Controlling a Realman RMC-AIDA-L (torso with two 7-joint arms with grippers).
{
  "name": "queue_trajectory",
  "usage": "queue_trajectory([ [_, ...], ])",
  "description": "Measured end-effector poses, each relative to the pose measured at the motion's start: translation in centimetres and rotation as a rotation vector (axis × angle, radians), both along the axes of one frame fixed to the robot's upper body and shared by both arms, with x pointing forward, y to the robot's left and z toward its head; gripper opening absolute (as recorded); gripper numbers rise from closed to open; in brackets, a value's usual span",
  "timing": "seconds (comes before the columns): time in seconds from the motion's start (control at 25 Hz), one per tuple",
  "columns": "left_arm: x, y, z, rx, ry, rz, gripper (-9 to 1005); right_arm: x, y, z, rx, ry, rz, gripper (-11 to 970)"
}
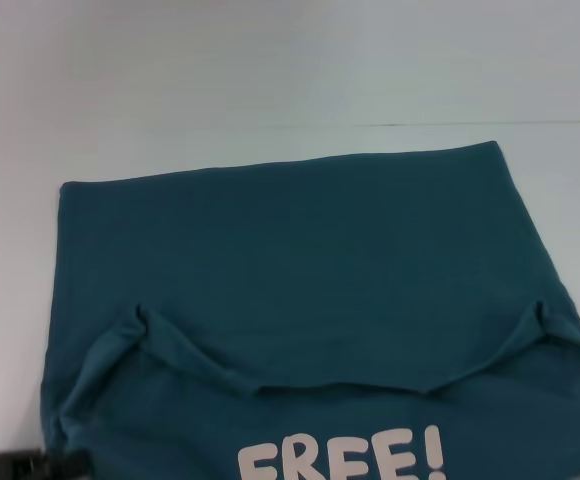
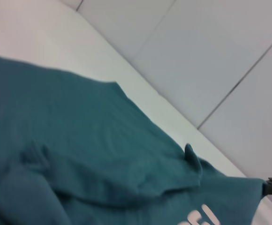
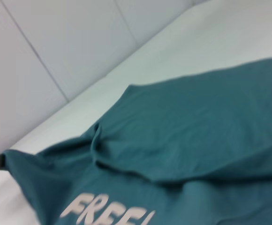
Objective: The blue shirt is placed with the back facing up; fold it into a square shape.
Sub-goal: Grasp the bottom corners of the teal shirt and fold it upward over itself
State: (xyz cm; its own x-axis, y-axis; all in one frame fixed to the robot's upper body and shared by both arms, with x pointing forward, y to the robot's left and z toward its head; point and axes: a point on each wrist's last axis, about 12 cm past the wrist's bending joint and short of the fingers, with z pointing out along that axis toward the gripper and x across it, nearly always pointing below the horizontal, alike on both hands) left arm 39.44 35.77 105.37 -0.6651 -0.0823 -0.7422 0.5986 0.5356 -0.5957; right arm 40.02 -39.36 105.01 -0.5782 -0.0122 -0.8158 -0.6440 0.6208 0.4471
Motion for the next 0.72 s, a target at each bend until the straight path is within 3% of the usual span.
queue_trajectory([
  [0.28,4.5,0.6,1.5,0.006,-0.061,0.049,49,4.1,0.4,1.0,-0.020,-0.081,-0.050,46],
  [0.36,6.4,0.8,1.9,0.015,-0.078,0.084,50,5.6,0.5,1.4,-0.028,-0.105,-0.071,47],
  [0.4,7.5,0.9,2.1,0.022,-0.085,0.104,51,7.2,0.6,1.8,-0.040,-0.120,-0.095,47],
  [0.44,8.3,0.8,2.3,0.025,-0.090,0.116,51,7.2,0.6,1.8,-0.040,-0.120,-0.095,47],
  [0.52,10.6,0.5,2.6,0.042,-0.100,0.145,52,8.9,0.8,2.1,-0.053,-0.119,-0.116,47],
  [0.72,14.5,-0.6,3.2,0.088,-0.122,0.196,54,13.2,1.6,2.9,-0.099,-0.129,-0.175,47],
])
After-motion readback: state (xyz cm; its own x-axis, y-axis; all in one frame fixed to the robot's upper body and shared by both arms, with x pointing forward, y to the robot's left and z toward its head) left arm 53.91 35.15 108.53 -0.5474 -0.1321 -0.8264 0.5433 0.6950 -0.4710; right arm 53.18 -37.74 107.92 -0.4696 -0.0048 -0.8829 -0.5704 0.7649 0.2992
